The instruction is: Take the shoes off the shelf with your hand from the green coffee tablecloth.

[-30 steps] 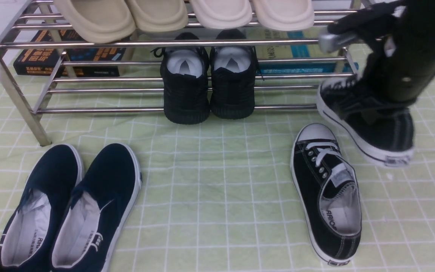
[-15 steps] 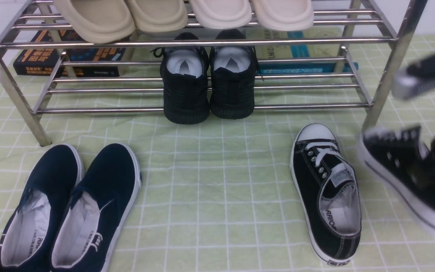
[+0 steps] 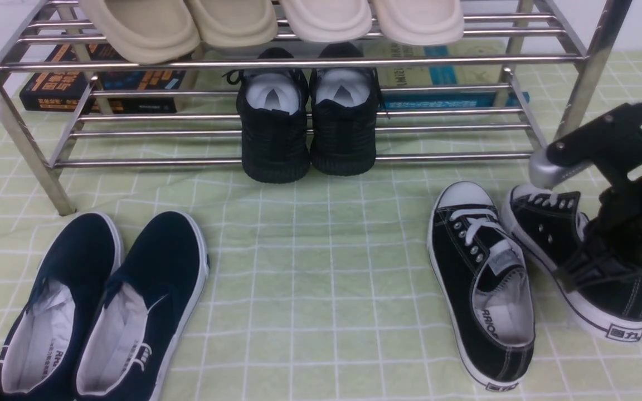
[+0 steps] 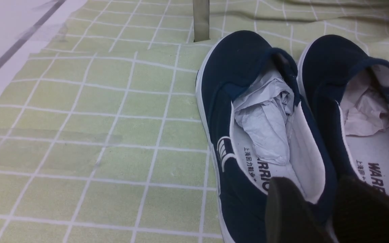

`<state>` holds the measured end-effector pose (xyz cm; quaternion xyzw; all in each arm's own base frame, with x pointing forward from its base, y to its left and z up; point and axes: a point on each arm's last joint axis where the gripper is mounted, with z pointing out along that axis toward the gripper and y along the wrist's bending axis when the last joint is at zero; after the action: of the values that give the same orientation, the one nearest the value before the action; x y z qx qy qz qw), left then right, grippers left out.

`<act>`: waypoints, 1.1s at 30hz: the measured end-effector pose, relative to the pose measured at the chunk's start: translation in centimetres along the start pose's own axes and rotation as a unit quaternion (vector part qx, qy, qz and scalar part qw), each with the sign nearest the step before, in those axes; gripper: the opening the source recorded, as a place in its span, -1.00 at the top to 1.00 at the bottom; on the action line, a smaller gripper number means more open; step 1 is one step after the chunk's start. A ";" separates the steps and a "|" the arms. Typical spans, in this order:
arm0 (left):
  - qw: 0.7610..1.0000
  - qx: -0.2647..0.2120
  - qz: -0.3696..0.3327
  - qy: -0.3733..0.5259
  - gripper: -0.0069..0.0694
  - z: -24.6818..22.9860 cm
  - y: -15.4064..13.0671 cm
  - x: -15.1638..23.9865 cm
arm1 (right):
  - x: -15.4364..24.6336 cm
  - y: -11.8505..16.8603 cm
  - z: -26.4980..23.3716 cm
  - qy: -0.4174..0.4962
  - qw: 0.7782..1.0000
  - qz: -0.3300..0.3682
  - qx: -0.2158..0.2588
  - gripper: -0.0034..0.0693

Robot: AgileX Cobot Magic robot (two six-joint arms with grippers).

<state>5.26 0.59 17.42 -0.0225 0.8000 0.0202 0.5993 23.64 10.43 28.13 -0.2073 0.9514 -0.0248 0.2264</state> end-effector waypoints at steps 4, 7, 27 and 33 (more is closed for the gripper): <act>1.000 0.000 0.000 0.000 0.19 0.0 0.0 0.0 | 0.0 0.0 0.3 0.005 1.000 -0.007 0.005 0.86; 1.000 0.000 0.000 0.000 0.19 0.0 0.0 0.0 | 0.0 0.0 0.5 0.010 1.000 -0.017 0.014 0.85; 1.000 0.000 0.000 0.000 0.19 0.0 0.0 0.0 | -1.0 -0.4 3.4 0.009 0.998 0.013 0.063 0.76; 1.000 0.000 0.000 0.000 0.19 0.0 0.0 0.0 | -1.0 0.2 4.5 0.024 0.997 0.062 0.039 0.55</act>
<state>5.26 0.59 17.42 -0.0225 0.8000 0.0202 0.5993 26.29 11.25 24.49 -0.1385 0.9658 -0.0533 0.2125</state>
